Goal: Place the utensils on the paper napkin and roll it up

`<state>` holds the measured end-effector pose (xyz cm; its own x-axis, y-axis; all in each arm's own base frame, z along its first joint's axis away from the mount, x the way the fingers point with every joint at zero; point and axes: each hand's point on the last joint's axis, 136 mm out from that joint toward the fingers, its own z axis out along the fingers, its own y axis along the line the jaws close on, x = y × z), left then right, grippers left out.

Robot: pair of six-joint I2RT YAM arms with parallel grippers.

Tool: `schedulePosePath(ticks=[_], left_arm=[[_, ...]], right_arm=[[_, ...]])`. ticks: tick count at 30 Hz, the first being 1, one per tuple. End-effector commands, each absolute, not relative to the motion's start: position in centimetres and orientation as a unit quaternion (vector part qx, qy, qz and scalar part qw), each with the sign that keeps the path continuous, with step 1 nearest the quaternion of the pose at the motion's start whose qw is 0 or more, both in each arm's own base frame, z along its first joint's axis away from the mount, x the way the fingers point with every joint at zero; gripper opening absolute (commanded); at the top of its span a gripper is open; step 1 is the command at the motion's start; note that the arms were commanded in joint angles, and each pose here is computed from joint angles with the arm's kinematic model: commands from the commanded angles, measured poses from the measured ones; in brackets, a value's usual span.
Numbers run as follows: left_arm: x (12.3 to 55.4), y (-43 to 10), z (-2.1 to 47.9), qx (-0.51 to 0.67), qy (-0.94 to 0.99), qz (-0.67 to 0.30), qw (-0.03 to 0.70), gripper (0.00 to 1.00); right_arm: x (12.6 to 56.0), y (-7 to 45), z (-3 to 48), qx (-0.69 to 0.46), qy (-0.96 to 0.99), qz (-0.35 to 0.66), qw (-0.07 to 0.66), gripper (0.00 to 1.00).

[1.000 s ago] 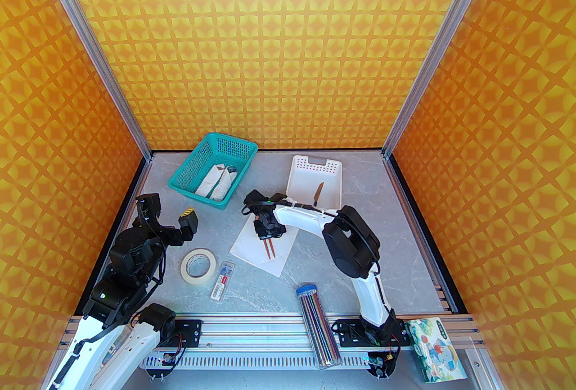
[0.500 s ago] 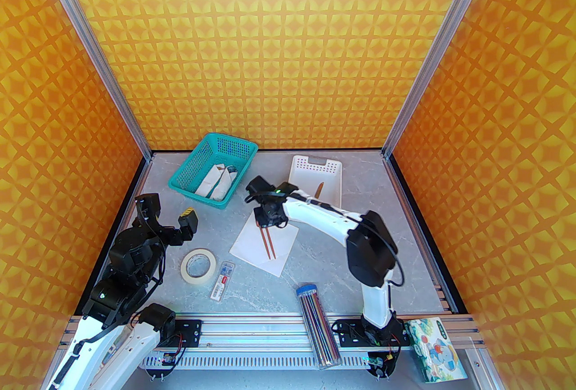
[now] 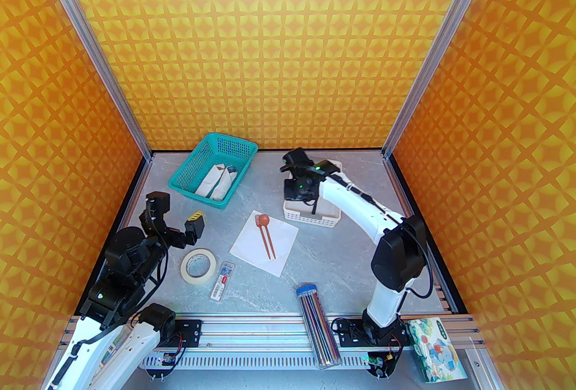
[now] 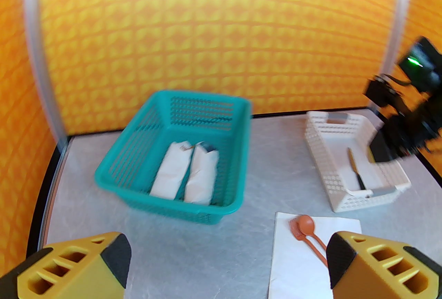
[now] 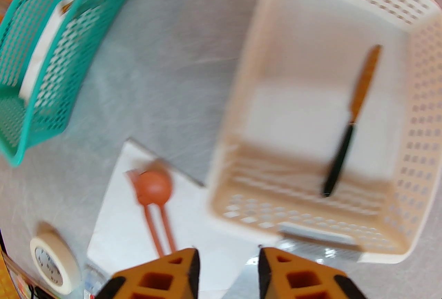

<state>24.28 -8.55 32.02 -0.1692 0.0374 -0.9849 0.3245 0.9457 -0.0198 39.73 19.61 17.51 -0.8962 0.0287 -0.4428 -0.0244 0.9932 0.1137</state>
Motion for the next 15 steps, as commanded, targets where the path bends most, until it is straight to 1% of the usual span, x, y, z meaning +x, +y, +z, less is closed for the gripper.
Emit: schedulePosePath(ticks=[1,7,15], left_arm=[[23.3,-11.2,34.9,0.224,0.712,-0.130,0.652,0.99],[23.0,-13.1,35.2,0.293,0.695,-0.142,0.641,0.99],[23.0,-13.2,34.2,0.315,0.692,-0.126,0.637,0.99]], right_arm=[[40.0,16.9,17.0,0.028,0.974,0.032,0.222,0.38],[41.5,13.2,14.3,0.075,0.977,0.007,0.202,0.38],[42.8,11.3,10.4,0.108,0.981,0.007,0.164,0.38]])
